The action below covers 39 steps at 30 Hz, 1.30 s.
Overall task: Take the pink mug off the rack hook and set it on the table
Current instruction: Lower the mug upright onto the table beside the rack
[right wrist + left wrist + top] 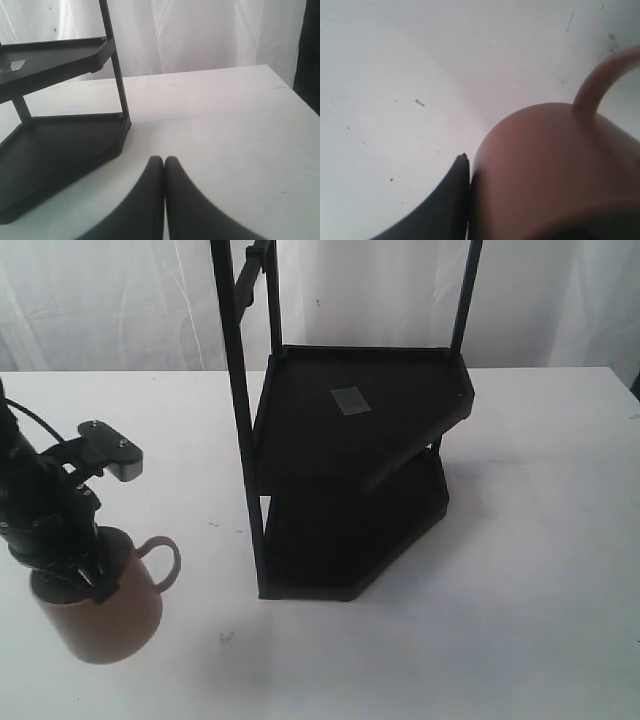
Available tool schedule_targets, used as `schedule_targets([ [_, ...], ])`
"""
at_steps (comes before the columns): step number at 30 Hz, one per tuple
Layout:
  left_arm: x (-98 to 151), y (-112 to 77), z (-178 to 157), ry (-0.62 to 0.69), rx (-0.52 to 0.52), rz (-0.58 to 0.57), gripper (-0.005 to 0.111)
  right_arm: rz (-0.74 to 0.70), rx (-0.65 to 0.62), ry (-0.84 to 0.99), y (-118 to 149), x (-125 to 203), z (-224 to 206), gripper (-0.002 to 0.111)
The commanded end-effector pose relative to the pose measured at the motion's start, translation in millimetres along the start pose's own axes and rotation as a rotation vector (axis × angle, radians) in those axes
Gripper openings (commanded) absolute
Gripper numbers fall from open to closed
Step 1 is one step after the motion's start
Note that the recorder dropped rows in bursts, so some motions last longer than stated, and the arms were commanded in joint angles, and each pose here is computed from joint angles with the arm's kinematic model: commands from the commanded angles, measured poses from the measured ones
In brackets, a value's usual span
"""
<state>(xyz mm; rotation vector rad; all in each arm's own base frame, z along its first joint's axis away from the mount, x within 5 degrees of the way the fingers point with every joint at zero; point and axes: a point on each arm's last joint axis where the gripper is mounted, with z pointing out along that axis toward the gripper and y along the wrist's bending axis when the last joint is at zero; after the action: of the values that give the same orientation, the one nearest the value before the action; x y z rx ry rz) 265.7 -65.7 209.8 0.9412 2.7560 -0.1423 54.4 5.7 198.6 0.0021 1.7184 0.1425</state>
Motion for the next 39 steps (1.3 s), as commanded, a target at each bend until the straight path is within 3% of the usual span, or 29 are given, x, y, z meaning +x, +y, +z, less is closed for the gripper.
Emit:
schedule_targets([
  [1, -9.0, 2.8, 9.9, 0.056, -0.018, -0.031, 0.0, -0.001, 0.0, -0.014, -0.2, 0.4, 0.1, 0.0],
  [6, -19.9, 8.4, 12.7, 0.028, -0.035, -0.063, 0.0, -0.001, 0.0, -0.014, -0.2, 0.4, 0.1, 0.0],
  [13, -33.2, -6.1, 15.7, -0.032, -0.046, -0.002, 0.0, -0.003, 0.001, -0.014, -0.2, 0.4, 0.1, 0.0],
  [20, -37.1, -6.0, 17.0, -0.064, -0.061, 0.006, 0.0, -0.003, 0.001, -0.014, -0.2, 0.4, 0.1, 0.0],
  [27, -55.4, 5.2, 29.0, -0.006, -0.073, -0.008, 0.0, 0.017, 0.001, -0.014, -0.2, 0.4, 0.1, 0.0],
  [39, -54.4, 12.4, 53.2, 0.063, -0.101, -0.063, 0.0, 0.017, 0.001, -0.014, -0.2, 0.4, 0.1, 0.0],
])
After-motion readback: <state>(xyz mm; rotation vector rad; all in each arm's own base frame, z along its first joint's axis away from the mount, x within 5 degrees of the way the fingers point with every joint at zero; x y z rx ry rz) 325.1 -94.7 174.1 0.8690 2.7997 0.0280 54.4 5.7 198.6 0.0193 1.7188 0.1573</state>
